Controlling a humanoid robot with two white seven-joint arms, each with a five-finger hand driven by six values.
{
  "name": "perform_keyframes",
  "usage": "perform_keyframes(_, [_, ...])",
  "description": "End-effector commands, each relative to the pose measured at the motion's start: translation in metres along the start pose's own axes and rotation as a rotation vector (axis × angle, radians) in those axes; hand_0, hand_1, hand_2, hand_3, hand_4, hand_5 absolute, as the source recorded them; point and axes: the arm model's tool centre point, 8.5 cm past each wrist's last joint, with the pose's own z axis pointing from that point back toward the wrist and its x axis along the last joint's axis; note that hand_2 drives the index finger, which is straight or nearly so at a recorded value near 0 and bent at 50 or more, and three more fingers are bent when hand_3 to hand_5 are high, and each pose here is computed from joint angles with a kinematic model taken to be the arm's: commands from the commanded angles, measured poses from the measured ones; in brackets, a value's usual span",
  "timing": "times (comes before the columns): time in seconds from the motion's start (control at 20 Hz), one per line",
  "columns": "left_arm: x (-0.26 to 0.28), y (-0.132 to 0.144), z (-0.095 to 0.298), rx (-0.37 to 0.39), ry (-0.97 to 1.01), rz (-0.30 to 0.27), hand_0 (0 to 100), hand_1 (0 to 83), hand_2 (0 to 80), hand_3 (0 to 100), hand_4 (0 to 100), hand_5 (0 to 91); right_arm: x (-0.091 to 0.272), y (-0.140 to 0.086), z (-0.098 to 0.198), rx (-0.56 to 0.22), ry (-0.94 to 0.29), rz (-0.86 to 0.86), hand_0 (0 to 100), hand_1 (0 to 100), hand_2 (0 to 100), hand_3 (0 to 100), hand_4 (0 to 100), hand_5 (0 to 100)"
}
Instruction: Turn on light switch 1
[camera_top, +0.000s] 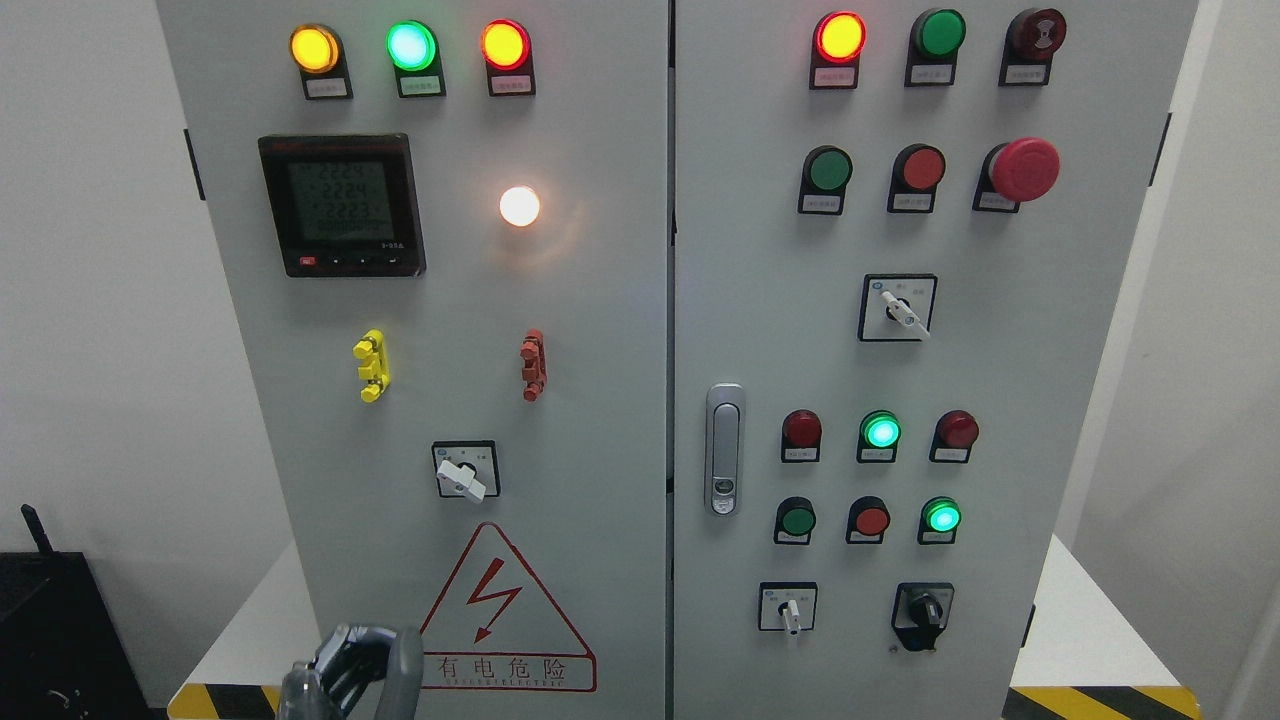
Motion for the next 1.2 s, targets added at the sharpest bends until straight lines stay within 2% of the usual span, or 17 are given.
perform_keyframes(0.0, [-0.139, 0.05, 0.113, -0.073, 0.429, -0.146, 17, 34.0, 46.0, 71, 71, 39.0, 0.0, 0.0, 0.0, 0.0, 0.001, -0.001, 30, 0, 0, 0, 0, 0])
perform_keyframes(0.05, [-0.165, 0.054, 0.137, -0.097, 0.509, -0.15, 17, 33.3, 44.2, 68, 68, 33.3, 0.0, 0.0, 0.0, 0.0, 0.001, 0.0, 30, 0, 0, 0, 0, 0])
perform_keyframes(0.15, [-0.21, 0.06, 0.184, -0.135, 0.656, -0.151, 18, 31.3, 36.3, 58, 54, 14.2, 0.0, 0.0, 0.0, 0.0, 0.001, -0.001, 30, 0, 0, 0, 0, 0])
perform_keyframes(0.2, [-0.231, 0.061, 0.203, -0.148, 0.739, -0.159, 18, 30.6, 34.6, 56, 51, 11.6, 0.0, 0.0, 0.0, 0.0, 0.001, 0.0, 30, 0, 0, 0, 0, 0])
perform_keyframes(0.25, [-0.249, 0.062, 0.223, -0.156, 0.828, -0.164, 18, 29.4, 26.9, 48, 43, 1.9, 0.0, 0.0, 0.0, 0.0, 0.001, -0.001, 30, 0, 0, 0, 0, 0])
perform_keyframes(0.3, [-0.264, 0.062, 0.241, -0.163, 0.907, -0.166, 18, 28.6, 21.6, 43, 37, 0.0, 0.0, 0.0, 0.0, 0.0, 0.001, 0.0, 30, 0, 0, 0, 0, 0])
perform_keyframes(0.35, [-0.275, 0.062, 0.259, -0.169, 0.987, -0.17, 18, 28.3, 19.6, 40, 35, 0.0, 0.0, 0.0, 0.0, 0.0, 0.001, 0.0, 30, 0, 0, 0, 0, 0])
perform_keyframes(0.45, [-0.296, 0.06, 0.287, -0.175, 1.148, -0.165, 18, 27.4, 9.7, 27, 25, 0.0, 0.0, 0.0, 0.0, 0.0, 0.001, 0.0, 30, 0, 0, 0, 0, 0])
perform_keyframes(0.55, [-0.309, 0.057, 0.31, -0.185, 1.322, -0.161, 18, 27.1, 6.9, 24, 21, 0.0, 0.0, 0.0, 0.0, 0.0, 0.001, 0.0, 30, 0, 0, 0, 0, 0])
perform_keyframes(0.6, [-0.31, 0.055, 0.321, -0.212, 1.396, -0.159, 17, 27.3, 4.5, 19, 18, 0.0, 0.0, 0.0, 0.0, 0.0, 0.001, 0.0, 30, 0, 0, 0, 0, 0])
perform_keyframes(0.65, [-0.311, 0.054, 0.331, -0.242, 1.48, -0.15, 17, 27.5, 3.9, 18, 16, 0.0, 0.0, 0.0, 0.0, 0.0, 0.001, 0.0, 30, 0, 0, 0, 0, 0])
perform_keyframes(0.7, [-0.31, 0.054, 0.342, -0.273, 1.592, -0.137, 17, 28.0, 0.9, 15, 11, 0.0, 0.0, 0.0, 0.0, 0.0, 0.001, -0.001, 30, 0, 0, 0, 0, 0])
perform_keyframes(0.8, [-0.307, 0.051, 0.361, -0.317, 1.789, -0.083, 16, 28.2, 0.0, 7, 2, 0.0, 0.0, 0.0, 0.0, 0.0, 0.001, 0.0, 30, 0, 0, 0, 0, 0])
perform_keyframes(0.85, [-0.305, 0.053, 0.368, -0.322, 1.852, -0.077, 16, 26.3, 0.0, 0, 0, 0.0, 0.0, 0.0, 0.0, 0.0, 0.001, -0.001, 30, 0, 0, 0, 0, 0])
perform_keyframes(1.0, [-0.303, 0.053, 0.375, -0.342, 1.892, -0.068, 17, 19.9, 0.0, 0, 0, 0.0, 0.0, 0.0, 0.0, 0.0, 0.001, -0.001, 30, 0, 0, 0, 0, 0])
perform_keyframes(1.15, [-0.302, 0.054, 0.377, -0.362, 1.895, -0.085, 17, 15.3, 0.0, 0, 0, 0.0, 0.0, 0.0, 0.0, 0.0, 0.001, 0.0, 30, 0, 0, 0, 0, 0])
